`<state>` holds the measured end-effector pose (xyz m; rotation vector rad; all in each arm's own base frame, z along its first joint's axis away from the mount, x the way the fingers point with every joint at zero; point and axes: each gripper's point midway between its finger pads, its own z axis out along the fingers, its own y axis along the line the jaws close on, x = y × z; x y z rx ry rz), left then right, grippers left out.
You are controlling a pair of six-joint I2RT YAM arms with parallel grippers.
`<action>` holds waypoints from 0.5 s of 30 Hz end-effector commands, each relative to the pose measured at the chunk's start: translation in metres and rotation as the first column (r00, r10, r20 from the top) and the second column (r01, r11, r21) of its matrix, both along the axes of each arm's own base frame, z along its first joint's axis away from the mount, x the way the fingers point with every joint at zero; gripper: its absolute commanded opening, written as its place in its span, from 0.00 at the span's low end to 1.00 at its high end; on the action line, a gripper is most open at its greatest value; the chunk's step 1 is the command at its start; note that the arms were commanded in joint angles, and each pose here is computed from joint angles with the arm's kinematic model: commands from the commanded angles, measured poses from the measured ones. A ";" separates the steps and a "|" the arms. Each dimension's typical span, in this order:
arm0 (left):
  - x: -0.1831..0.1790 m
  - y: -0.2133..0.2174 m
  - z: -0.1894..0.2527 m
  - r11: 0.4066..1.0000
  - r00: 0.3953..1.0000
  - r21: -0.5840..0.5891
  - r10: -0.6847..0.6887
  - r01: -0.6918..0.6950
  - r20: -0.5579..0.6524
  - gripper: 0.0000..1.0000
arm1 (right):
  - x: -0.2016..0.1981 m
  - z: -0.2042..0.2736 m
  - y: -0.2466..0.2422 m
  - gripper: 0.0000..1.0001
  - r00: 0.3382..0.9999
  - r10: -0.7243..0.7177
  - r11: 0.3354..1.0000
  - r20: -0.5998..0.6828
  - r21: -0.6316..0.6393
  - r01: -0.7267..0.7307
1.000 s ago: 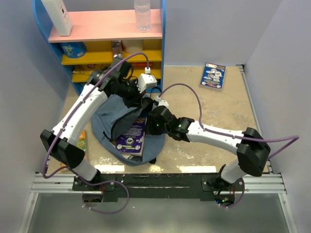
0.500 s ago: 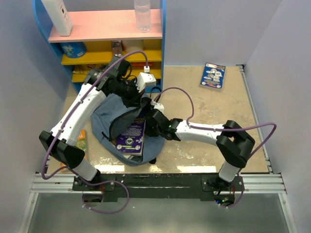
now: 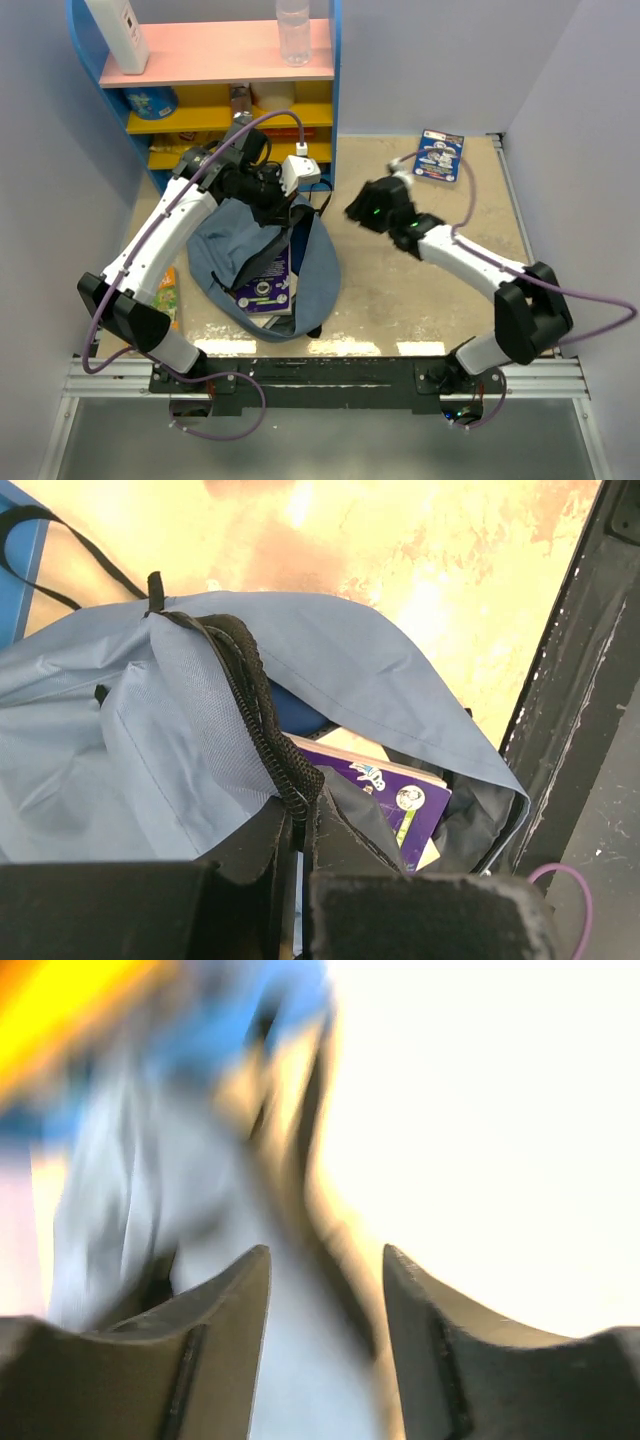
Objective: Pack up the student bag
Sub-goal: Place the book in the student bag.
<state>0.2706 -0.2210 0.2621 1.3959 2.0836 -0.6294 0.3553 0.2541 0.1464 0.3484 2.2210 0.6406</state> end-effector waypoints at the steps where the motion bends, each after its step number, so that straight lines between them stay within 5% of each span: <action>1: -0.001 -0.012 0.021 0.994 0.995 -0.089 -0.053 0.060 0.083 0.00 | 0.053 0.032 -0.080 0.55 0.982 -0.176 0.984 0.070 -0.026 0.178; 7: 0.002 -0.012 0.017 0.995 0.994 -0.076 -0.065 0.072 0.086 0.00 | 0.125 0.035 -0.175 0.70 0.856 -0.495 0.840 0.148 -0.171 0.515; 15: -0.005 -0.013 -0.016 0.994 0.995 -0.062 -0.094 0.095 0.015 0.00 | 0.186 0.038 -0.220 0.80 0.658 -0.733 0.654 0.172 -0.089 0.751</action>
